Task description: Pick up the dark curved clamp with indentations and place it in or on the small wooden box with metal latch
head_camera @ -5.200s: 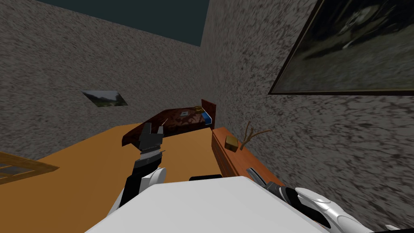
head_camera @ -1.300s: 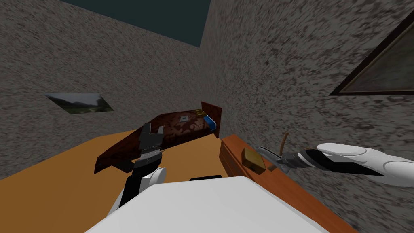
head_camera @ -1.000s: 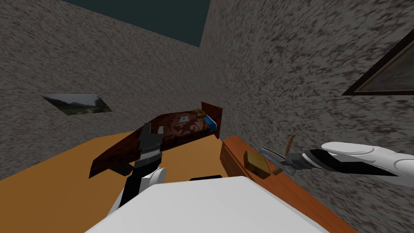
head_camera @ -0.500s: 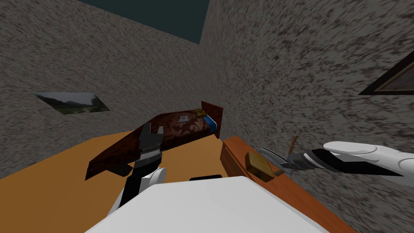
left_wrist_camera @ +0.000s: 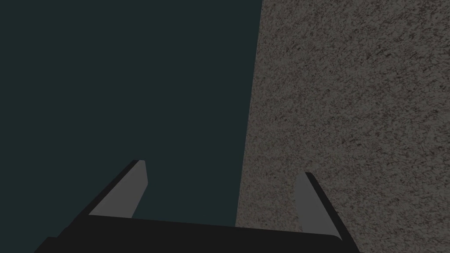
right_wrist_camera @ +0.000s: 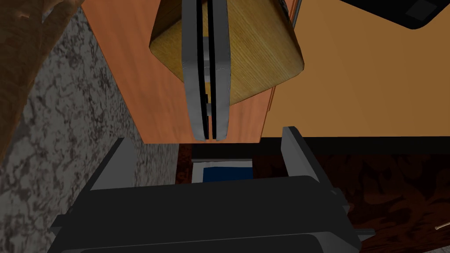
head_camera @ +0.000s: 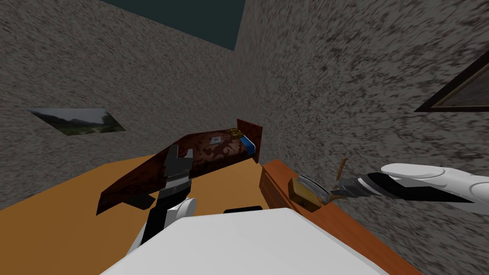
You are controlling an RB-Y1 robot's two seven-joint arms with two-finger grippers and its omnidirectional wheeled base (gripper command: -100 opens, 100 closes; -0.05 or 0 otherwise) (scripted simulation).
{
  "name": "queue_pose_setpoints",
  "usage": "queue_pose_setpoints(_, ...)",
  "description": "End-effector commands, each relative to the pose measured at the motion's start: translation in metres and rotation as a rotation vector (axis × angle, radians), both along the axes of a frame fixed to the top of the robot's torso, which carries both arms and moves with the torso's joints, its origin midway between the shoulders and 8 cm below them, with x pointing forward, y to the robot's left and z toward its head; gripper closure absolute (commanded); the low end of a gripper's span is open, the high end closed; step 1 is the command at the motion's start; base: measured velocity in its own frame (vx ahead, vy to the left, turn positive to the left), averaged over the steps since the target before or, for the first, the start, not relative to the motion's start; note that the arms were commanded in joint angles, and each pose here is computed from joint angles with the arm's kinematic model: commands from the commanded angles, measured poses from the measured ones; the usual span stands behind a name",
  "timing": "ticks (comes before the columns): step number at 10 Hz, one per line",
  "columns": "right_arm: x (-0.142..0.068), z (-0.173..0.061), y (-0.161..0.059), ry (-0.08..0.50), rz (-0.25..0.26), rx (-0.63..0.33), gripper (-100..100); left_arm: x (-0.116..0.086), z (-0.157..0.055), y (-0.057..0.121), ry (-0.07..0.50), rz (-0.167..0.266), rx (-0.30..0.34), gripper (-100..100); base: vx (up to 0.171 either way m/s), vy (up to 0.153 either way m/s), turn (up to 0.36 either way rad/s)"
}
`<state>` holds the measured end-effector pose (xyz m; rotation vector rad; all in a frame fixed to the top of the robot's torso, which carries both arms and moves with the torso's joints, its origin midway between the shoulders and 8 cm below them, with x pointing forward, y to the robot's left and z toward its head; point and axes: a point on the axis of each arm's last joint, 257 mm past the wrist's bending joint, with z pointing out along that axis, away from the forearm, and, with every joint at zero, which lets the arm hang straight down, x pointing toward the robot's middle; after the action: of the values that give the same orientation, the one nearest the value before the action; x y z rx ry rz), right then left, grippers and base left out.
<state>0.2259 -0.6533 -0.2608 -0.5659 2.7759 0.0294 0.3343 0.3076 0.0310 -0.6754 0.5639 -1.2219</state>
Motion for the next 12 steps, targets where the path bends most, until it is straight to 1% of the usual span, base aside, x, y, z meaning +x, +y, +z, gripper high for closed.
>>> queue_pose_setpoints(1,0.004,0.014,0.002,-0.003,0.004,0.004,-100,0.0,0.0,0.0,0.0,0.0,0.0,0,-0.045,-0.02,-0.042)
queue_pose_setpoints(2,0.007,0.019,0.003,-0.005,0.006,0.005,-100,0.0,0.0,0.0,0.0,0.0,0.0,0,-0.042,-0.017,-0.039)
queue_pose_setpoints(3,0.012,0.029,0.005,-0.01,0.01,0.007,-100,0.0,0.0,0.0,0.0,0.0,0.0,0,-0.04,-0.016,-0.068)
queue_pose_setpoints(4,0.012,0.029,0.005,-0.01,0.01,0.007,-100,0.0,0.0,0.0,0.0,0.0,0.0,0,-0.029,-0.007,-0.026)
queue_pose_setpoints(5,0.015,0.035,0.006,-0.012,0.013,0.009,-100,0.0,0.0,0.0,0.0,0.0,0.0,0,-0.022,-0.003,-0.023)
queue_pose_setpoints(6,0.013,0.031,0.005,-0.01,0.011,0.009,-100,0.0,0.0,0.0,0.0,0.0,0.0,0,-0.01,-0.002,-0.006)
queue_pose_setpoints(7,0.014,0.032,0.005,-0.01,0.012,0.009,0,0.0,0.0,0.0,0.0,0.0,0.0,0,0.0,0.0,0.0)
queue_pose_setpoints(12,0.014,0.032,0.005,-0.01,0.012,0.009,0,0.0,0.0,0.0,0.0,0.0,0.0,0,0.0,0.0,0.0)
